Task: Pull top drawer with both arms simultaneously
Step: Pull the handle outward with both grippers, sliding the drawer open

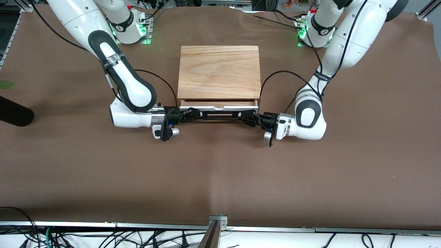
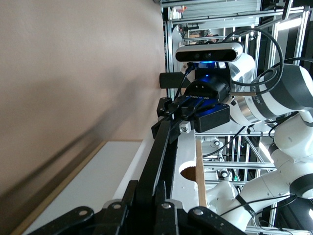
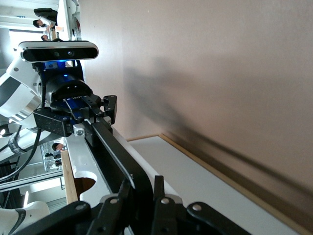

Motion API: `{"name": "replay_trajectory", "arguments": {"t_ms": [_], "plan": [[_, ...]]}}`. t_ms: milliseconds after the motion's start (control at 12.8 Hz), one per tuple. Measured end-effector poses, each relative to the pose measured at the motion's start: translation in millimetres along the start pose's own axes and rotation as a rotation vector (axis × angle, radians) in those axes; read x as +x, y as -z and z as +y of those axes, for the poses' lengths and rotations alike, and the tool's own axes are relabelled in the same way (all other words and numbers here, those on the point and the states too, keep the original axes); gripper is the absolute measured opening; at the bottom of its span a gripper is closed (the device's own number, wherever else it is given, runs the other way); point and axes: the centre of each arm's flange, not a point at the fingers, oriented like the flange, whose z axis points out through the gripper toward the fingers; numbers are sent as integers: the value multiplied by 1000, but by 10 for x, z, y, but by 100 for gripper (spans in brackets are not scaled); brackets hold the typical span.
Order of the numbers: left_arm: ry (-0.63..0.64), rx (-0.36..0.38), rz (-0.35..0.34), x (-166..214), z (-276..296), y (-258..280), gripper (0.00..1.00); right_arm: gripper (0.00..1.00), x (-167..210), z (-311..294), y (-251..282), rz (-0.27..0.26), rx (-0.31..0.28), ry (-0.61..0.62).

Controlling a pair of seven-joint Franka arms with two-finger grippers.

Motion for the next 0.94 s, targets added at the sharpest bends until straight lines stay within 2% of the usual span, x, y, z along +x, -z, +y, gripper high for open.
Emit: {"name": "replay_trajectory", "arguments": {"t_ms": [547,782,939], "plan": [[15,1,74,523,-109,109,18,20,681,134,97,-28,30,-23],[26,-7,82,618,-178,136,18,20,834,217,82,-48,57,-42],[27,1,94,679,-177,150,18,20,911,225,96,-43,58,-45]]}}
